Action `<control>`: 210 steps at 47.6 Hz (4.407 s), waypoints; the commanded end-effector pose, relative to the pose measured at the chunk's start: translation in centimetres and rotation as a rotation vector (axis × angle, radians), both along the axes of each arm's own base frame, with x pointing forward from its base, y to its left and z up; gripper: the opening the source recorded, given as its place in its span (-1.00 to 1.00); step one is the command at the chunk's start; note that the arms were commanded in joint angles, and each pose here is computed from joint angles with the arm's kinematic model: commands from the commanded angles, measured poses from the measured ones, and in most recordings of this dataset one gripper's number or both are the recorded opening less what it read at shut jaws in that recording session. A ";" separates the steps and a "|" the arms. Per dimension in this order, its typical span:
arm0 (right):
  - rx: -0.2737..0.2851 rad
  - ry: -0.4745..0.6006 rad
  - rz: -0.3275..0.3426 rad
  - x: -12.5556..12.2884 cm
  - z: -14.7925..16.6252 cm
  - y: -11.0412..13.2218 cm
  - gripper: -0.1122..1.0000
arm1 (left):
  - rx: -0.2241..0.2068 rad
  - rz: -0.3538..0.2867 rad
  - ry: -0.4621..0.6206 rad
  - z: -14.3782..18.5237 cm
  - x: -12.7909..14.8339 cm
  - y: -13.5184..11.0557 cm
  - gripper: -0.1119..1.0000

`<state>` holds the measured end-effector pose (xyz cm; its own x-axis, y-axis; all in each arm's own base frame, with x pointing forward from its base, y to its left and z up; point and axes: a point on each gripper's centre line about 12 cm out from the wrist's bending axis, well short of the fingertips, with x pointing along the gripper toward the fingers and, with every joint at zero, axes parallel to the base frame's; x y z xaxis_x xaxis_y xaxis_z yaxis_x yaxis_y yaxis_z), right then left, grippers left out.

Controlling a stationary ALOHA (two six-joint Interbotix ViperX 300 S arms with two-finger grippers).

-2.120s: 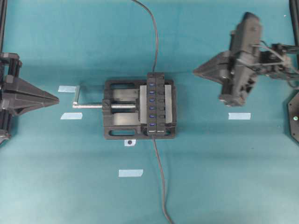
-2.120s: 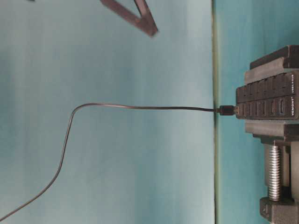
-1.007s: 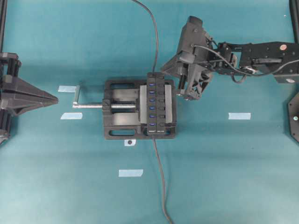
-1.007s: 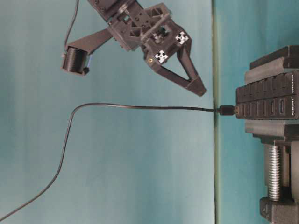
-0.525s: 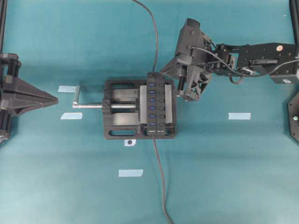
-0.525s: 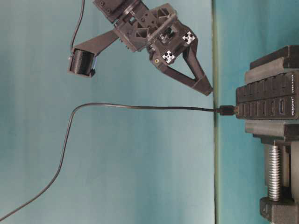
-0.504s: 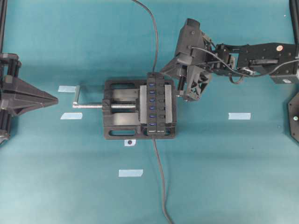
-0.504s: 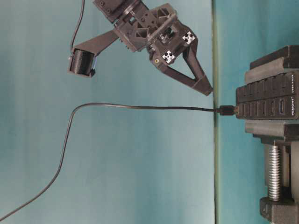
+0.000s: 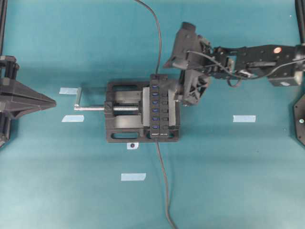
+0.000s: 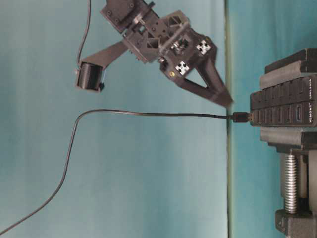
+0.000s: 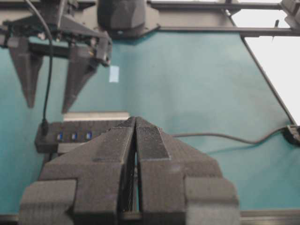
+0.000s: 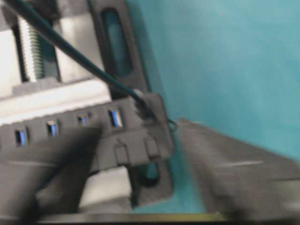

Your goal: Insert the USB into the front port of the fixed hub.

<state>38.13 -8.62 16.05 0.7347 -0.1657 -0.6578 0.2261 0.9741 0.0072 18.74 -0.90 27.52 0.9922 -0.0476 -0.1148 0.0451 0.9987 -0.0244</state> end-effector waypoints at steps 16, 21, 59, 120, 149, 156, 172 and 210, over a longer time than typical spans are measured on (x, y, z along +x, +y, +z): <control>-0.022 -0.056 0.017 1.4 1.4 0.1 0.68 | 0.001 -0.003 -0.012 0.4 0.1 -0.1 -0.80; -0.025 -0.065 0.012 1.5 1.2 -0.2 0.67 | 0.001 -0.002 -0.012 0.4 0.1 0.0 -0.80; -0.029 -0.047 0.014 2.1 0.6 -0.5 0.40 | 0.001 0.009 -0.011 0.4 0.1 0.2 -0.80; -0.039 0.010 0.038 2.8 2.0 -0.6 -0.72 | -0.003 0.015 -0.031 0.5 -0.4 0.3 -0.80; -0.022 -0.008 0.047 2.9 6.1 0.3 -0.74 | -0.002 0.021 -0.044 0.9 -0.6 0.4 -0.80; -0.013 -0.013 0.069 2.4 7.3 1.6 -0.74 | -0.001 0.022 -0.037 0.8 -0.6 0.4 -0.80; 0.054 -0.065 0.075 1.0 8.7 4.5 -0.74 | -0.001 0.022 -0.037 0.9 -0.6 0.4 -0.80; 0.157 -0.085 0.085 1.1 5.8 8.3 -0.74 | -0.004 0.021 -0.029 1.5 -0.5 0.4 -0.80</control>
<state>38.56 -0.51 20.59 0.7692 -0.0050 -0.6390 0.1418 0.9764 0.1631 17.96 -0.52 28.00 0.9940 -0.0288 -0.1056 0.0261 0.9993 -0.0274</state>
